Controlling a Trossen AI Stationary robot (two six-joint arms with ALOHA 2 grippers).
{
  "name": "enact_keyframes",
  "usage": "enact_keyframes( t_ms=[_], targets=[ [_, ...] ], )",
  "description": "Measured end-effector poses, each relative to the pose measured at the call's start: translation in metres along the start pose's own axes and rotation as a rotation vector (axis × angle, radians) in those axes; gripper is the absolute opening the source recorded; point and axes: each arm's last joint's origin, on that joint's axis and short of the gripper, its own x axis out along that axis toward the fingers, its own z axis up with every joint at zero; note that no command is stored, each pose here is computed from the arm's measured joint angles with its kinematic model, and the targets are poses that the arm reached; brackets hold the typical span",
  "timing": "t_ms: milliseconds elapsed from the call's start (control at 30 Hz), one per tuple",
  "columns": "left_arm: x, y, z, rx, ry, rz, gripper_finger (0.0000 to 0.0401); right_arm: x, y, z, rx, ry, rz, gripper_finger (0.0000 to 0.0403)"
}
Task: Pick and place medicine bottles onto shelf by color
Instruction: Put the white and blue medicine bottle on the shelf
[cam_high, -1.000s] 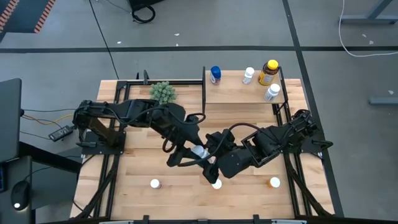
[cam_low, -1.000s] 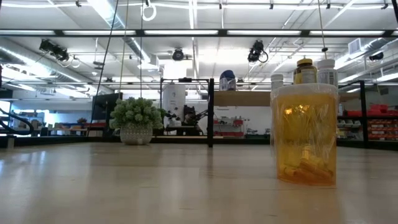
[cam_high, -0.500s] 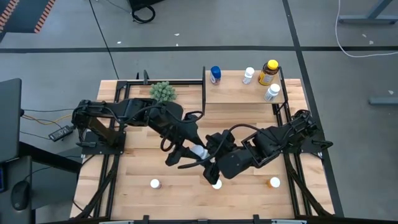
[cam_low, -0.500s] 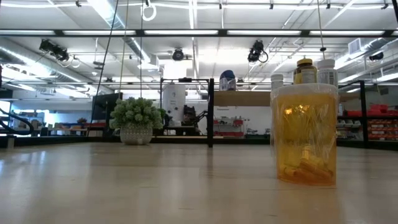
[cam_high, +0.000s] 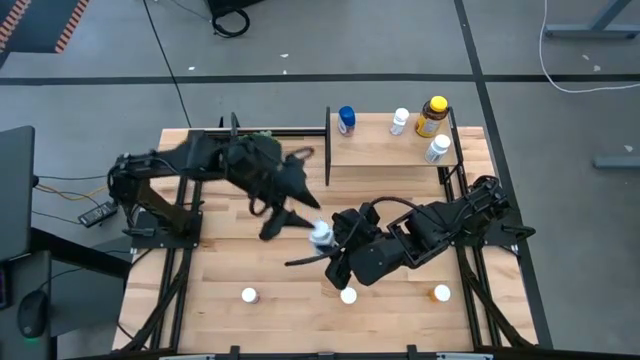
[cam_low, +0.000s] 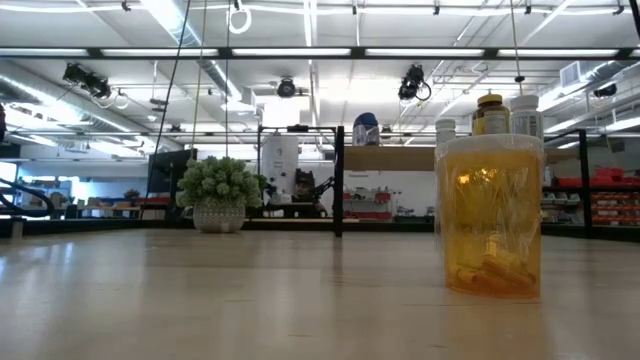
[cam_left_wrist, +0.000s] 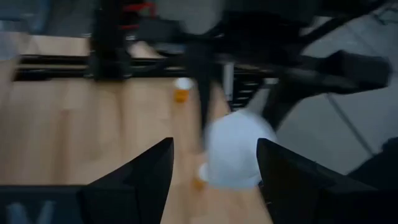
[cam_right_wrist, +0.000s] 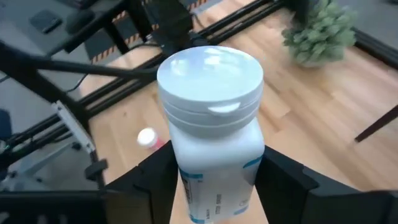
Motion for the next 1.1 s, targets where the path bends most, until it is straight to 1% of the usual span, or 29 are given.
enact_keyframes(
  t_ms=[100, 167, 267, 367, 433, 600, 733, 833, 1000, 1100],
  targets=[
    [-0.017, 0.010, -0.002, 0.007, 0.008, 0.055, 0.0234, 0.000, -0.004, -0.001, -0.011, -0.030, -0.066, 0.0191],
    [-0.029, 0.016, -0.005, 0.000, 0.027, 0.109, 0.0234, 0.001, -0.009, -0.001, 0.006, -0.053, -0.126, 0.0191],
    [-0.052, 0.025, -0.008, -0.016, 0.033, 0.195, 0.0235, 0.002, -0.019, 0.000, 0.026, -0.096, -0.233, 0.0191],
    [-0.074, 0.030, -0.009, -0.039, -0.003, 0.259, 0.0232, 0.005, -0.031, 0.004, 0.051, -0.171, -0.354, 0.0190],
    [-0.087, 0.031, -0.009, -0.063, -0.037, 0.284, 0.0229, 0.008, -0.042, 0.009, 0.069, -0.205, -0.429, 0.0190],
    [-0.116, 0.026, -0.011, -0.079, -0.111, 0.308, 0.0222, 0.028, -0.070, 0.020, 0.150, -0.210, -0.567, 0.0190],
    [-0.128, 0.022, -0.014, -0.076, -0.118, 0.318, 0.0217, 0.050, -0.093, 0.024, 0.239, -0.216, -0.661, 0.0190],
    [-0.131, 0.021, -0.015, -0.062, -0.123, 0.324, 0.0218, 0.068, -0.111, 0.024, 0.296, -0.208, -0.733, 0.0190],
    [-0.134, 0.021, -0.017, -0.054, -0.108, 0.362, 0.0217, 0.100, -0.141, 0.012, 0.425, -0.200, -0.863, 0.0190],
    [-0.134, 0.023, -0.018, -0.056, -0.103, 0.401, 0.0213, 0.111, -0.156, 0.005, 0.488, -0.220, -0.924, 0.0190]
  ],
)
